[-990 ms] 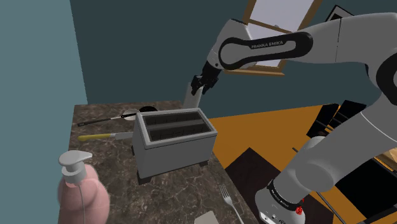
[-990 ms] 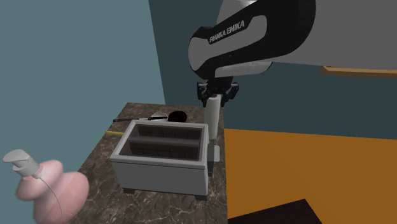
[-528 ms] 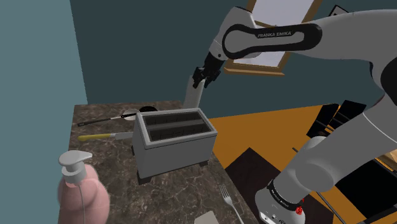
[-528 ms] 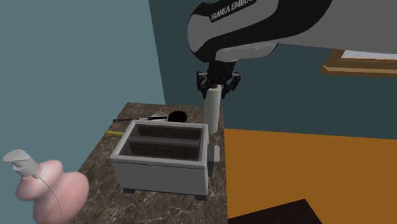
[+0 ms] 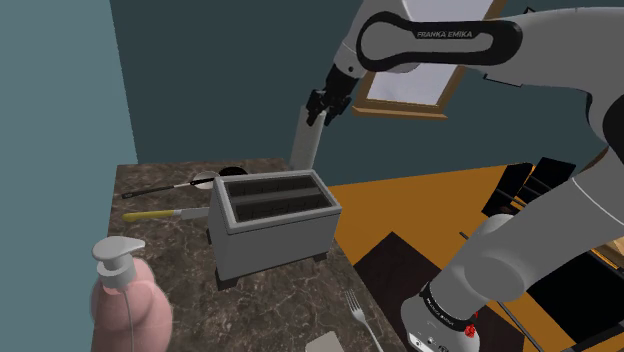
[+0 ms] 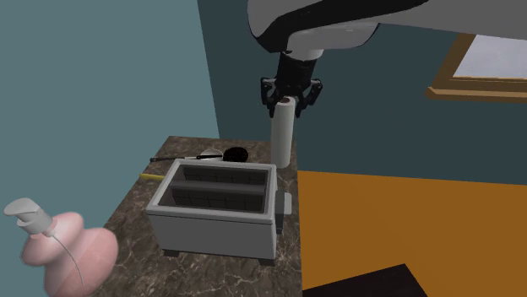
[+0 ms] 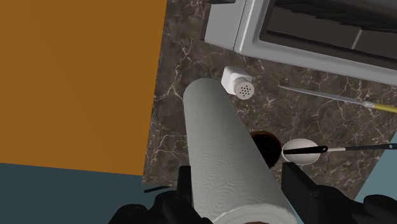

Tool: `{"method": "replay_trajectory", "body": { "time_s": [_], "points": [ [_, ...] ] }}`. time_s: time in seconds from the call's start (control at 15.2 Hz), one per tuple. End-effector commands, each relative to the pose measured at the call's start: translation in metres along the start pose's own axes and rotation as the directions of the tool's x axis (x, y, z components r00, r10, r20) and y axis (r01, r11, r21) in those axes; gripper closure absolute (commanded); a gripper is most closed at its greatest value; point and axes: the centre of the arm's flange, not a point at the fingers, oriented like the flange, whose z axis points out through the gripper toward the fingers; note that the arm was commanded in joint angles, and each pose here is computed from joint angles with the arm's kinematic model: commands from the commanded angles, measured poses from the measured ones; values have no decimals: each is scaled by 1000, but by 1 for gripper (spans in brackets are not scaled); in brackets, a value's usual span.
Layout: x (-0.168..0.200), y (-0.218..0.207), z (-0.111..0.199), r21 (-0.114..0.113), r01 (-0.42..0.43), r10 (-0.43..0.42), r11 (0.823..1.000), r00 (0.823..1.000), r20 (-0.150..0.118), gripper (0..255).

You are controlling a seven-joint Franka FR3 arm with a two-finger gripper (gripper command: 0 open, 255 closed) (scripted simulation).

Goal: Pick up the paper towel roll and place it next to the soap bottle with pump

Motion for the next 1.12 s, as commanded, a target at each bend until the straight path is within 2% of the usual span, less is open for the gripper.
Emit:
{"method": "replay_trajectory", "body": {
  "time_s": [0.0,1.06],
  "points": [
    [2,0,-10,0,0,0,1000,1000,0,255],
    [19,-7,-93,0,0,0,1000,1000,0,255]
  ]
}}
